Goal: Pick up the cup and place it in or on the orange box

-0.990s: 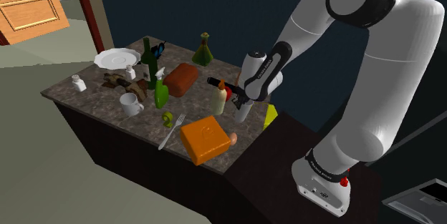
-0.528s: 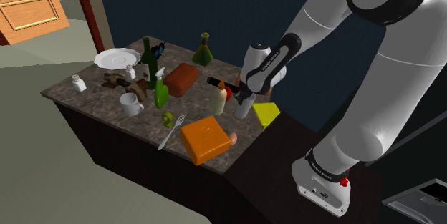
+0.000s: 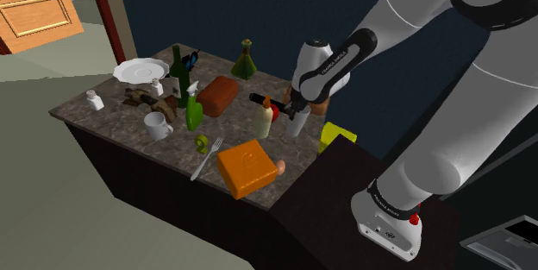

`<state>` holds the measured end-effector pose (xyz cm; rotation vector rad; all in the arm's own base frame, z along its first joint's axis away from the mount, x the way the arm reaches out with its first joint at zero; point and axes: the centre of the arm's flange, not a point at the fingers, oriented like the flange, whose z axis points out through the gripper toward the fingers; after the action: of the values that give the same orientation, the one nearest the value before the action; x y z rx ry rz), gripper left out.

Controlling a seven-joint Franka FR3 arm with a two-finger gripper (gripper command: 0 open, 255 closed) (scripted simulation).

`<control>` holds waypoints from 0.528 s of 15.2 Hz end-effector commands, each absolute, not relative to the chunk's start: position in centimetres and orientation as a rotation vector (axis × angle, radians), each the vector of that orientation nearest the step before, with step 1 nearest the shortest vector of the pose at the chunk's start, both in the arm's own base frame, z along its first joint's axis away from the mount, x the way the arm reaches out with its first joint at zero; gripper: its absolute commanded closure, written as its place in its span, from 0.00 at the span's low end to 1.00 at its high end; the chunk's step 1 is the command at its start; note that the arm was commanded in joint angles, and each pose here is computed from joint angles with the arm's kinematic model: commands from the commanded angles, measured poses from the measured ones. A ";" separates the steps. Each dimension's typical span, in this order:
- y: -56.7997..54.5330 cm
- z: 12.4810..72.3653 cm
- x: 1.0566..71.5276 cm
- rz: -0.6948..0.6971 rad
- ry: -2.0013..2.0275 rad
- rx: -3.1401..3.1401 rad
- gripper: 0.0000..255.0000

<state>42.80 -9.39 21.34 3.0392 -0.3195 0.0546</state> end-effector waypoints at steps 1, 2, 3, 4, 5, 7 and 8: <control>-9.4 22.4 42.9 0.054 -0.320 3.039 1.00; -9.4 23.0 42.9 0.054 -0.320 3.039 1.00; -9.4 23.5 42.9 0.054 -0.320 3.039 1.00; -9.4 24.0 42.9 0.054 -0.320 3.039 1.00; -9.4 24.5 42.9 0.054 -0.320 3.039 1.00; -9.4 25.6 42.9 0.054 -0.320 3.039 1.00; -9.4 26.1 42.9 0.054 -0.320 3.039 1.00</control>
<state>42.96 -9.41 25.62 3.0391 -0.3194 0.0546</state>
